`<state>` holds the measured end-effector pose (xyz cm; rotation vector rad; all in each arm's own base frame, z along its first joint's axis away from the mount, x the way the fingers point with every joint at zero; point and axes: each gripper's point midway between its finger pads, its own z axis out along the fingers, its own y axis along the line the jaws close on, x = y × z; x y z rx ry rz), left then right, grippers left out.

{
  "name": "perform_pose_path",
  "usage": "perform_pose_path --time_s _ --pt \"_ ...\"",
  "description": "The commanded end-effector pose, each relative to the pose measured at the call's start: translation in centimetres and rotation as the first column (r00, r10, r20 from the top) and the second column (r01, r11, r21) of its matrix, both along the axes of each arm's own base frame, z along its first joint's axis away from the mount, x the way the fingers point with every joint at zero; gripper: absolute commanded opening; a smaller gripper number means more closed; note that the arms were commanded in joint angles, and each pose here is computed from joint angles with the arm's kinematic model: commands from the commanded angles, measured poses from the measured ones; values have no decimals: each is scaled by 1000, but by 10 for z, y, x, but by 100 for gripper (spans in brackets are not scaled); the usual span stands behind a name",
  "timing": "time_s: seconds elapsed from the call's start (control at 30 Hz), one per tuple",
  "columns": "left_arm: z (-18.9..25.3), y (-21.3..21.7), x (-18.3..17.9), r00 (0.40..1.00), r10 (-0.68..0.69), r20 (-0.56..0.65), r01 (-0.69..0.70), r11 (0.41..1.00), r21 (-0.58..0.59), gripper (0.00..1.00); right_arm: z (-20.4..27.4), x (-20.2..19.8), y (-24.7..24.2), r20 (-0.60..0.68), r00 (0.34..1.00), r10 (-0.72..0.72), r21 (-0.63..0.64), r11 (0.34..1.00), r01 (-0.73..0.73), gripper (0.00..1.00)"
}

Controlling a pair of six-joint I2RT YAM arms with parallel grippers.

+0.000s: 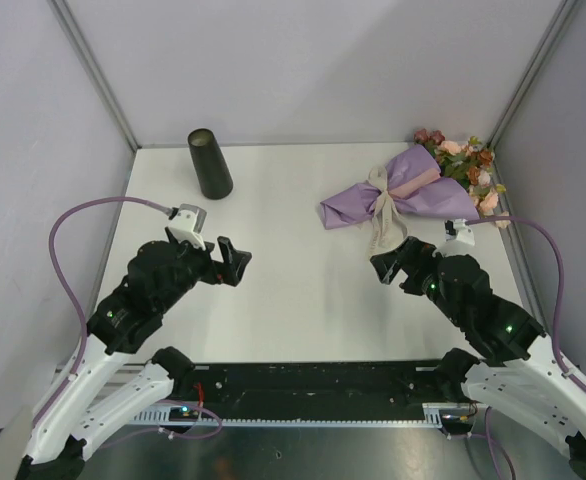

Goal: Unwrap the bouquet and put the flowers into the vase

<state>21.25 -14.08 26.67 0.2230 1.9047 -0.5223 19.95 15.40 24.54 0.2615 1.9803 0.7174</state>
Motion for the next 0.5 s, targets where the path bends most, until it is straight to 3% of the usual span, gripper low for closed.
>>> perform_pose_path --time_s 0.0,0.27,0.47 --pt "19 -1 1 999 10 41 -8 999 -46 100 5 3 -3 7 999 -32 26 999 32 99" --pt "19 2 3 999 27 43 -26 999 -44 100 -6 17 -8 9 993 -116 16 993 115 99" --pt "15 10 -2 997 60 46 -57 997 -54 100 -21 52 -16 41 959 -281 -31 959 282 99"
